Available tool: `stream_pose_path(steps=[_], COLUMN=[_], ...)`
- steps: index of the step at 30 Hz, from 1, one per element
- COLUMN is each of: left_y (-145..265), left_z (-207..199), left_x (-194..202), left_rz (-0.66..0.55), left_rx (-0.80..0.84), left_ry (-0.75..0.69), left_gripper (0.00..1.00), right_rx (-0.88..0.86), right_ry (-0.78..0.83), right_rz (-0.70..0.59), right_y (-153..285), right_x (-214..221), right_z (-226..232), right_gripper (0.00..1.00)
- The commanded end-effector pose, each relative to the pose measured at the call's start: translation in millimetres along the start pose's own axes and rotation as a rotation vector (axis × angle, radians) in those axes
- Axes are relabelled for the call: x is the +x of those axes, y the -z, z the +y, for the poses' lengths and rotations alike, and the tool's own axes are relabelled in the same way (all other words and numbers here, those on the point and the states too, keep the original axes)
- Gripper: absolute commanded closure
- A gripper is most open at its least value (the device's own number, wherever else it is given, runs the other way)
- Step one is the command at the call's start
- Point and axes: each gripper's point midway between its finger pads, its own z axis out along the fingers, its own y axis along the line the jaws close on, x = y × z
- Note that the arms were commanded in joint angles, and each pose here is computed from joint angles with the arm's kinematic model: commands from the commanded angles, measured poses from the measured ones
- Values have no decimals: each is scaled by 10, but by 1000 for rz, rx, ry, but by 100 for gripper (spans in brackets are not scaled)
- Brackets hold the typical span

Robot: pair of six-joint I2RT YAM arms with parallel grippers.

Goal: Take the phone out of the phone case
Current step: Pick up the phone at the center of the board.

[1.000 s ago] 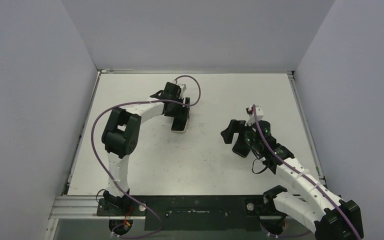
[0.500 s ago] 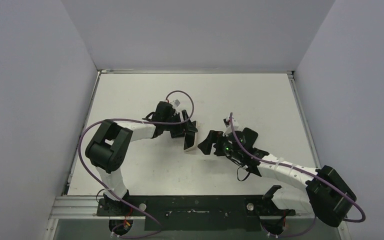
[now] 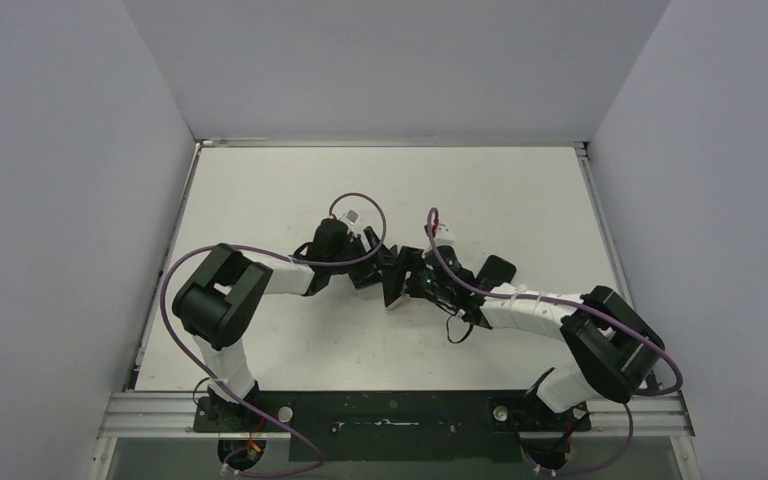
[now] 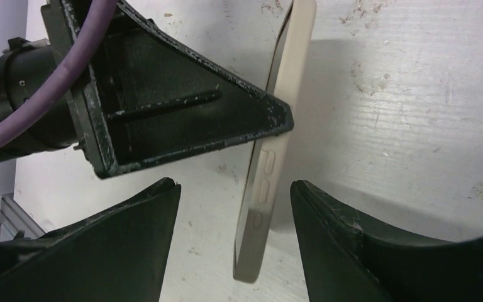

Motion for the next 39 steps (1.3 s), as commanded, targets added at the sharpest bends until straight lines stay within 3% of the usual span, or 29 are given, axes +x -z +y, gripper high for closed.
stream_pose_path(steps=[1, 9, 12, 14, 18, 25, 29, 39], left_y=[17, 56, 117, 167, 370, 896, 1182, 1747], left_z=[-266, -337, -379, -419, -586, -933, -1165, -1667], left_x=[-2, 31, -10, -56, -246, -636, -624, -465], left_rz=[-28, -31, -47, -60, -118, -236, -233, -310], left_rx=[77, 111, 125, 141, 190, 311, 429, 647], left_ry=[13, -3, -24, -43, -117, -301, -409, -573], left_gripper=[100, 100, 95, 85, 52, 18, 10, 9], right_rx=[-24, -72, -122, -168, -245, -320, -377, -723], right_ry=[-4, 16, 24, 23, 20, 8, 7, -26], right_rz=[-47, -28, -32, -41, -83, -172, -215, -325], right_y=[-116, -158, -104, -49, 113, 454, 674, 1283], right_x=[-184, -167, -194, -234, -412, -821, -1001, -1360], right_z=[172, 200, 254, 303, 380, 377, 464, 1010], right_gripper=[38, 77, 90, 100, 100, 100, 100, 100])
